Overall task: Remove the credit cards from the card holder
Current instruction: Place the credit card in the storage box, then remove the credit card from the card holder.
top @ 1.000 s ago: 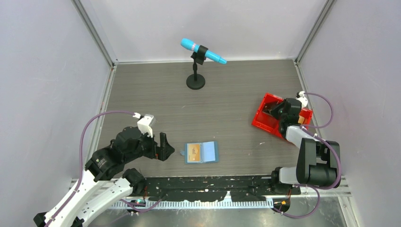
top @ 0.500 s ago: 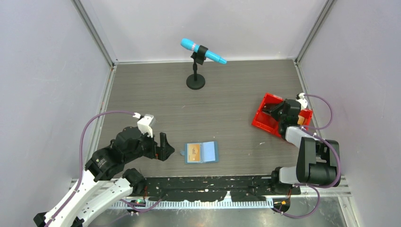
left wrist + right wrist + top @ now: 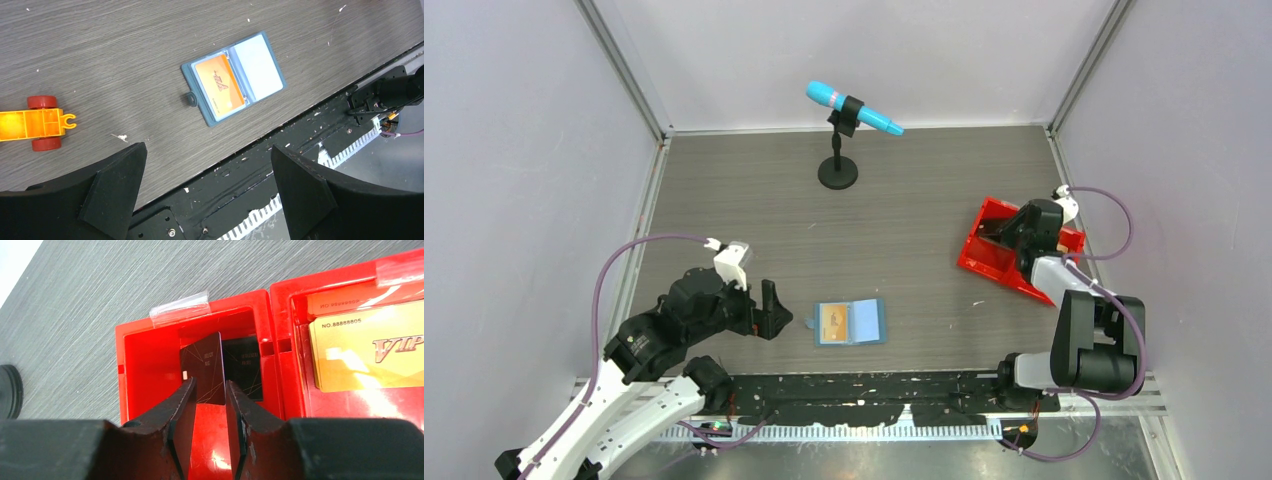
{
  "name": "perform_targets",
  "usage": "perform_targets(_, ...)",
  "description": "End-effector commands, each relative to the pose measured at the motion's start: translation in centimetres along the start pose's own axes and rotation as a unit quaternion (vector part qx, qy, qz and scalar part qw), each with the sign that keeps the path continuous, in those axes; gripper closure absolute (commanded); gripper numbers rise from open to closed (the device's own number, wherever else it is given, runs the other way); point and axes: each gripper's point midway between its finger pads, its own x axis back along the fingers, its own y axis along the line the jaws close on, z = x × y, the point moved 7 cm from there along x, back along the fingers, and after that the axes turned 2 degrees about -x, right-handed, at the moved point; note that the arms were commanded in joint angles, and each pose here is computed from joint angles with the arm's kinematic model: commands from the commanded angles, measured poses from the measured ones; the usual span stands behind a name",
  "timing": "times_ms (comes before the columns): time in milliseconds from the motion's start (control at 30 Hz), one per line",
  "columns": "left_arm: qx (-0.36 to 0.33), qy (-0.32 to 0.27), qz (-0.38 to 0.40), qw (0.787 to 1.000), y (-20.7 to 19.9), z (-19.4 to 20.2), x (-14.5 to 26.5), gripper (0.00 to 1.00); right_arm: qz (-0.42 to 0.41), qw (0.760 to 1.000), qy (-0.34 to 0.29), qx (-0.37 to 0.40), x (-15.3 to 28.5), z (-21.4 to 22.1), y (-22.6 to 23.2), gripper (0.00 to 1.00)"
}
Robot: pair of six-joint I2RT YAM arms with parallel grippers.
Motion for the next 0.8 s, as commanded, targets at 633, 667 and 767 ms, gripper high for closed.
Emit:
perform_targets(633,0.057,0.027,-0.048,0.997,0.4,0.2,-2.9,0.03,-0.127,0.990,0.032,0.055,8.3,-2.2,5.6,0.60)
perform_targets(667,0.066,0.030,-0.050,0.996,0.4,0.4,-3.4,0.04,-0.139,0.987,0.046,0.063,8.7,-1.3,6.0,0.59)
perform_targets(767,0.082,0.048,-0.055,0.994,0.5,1.3,-5.2,0.06,-0.185,0.975,0.083,0.085,10.3,1.5,7.0,0.59)
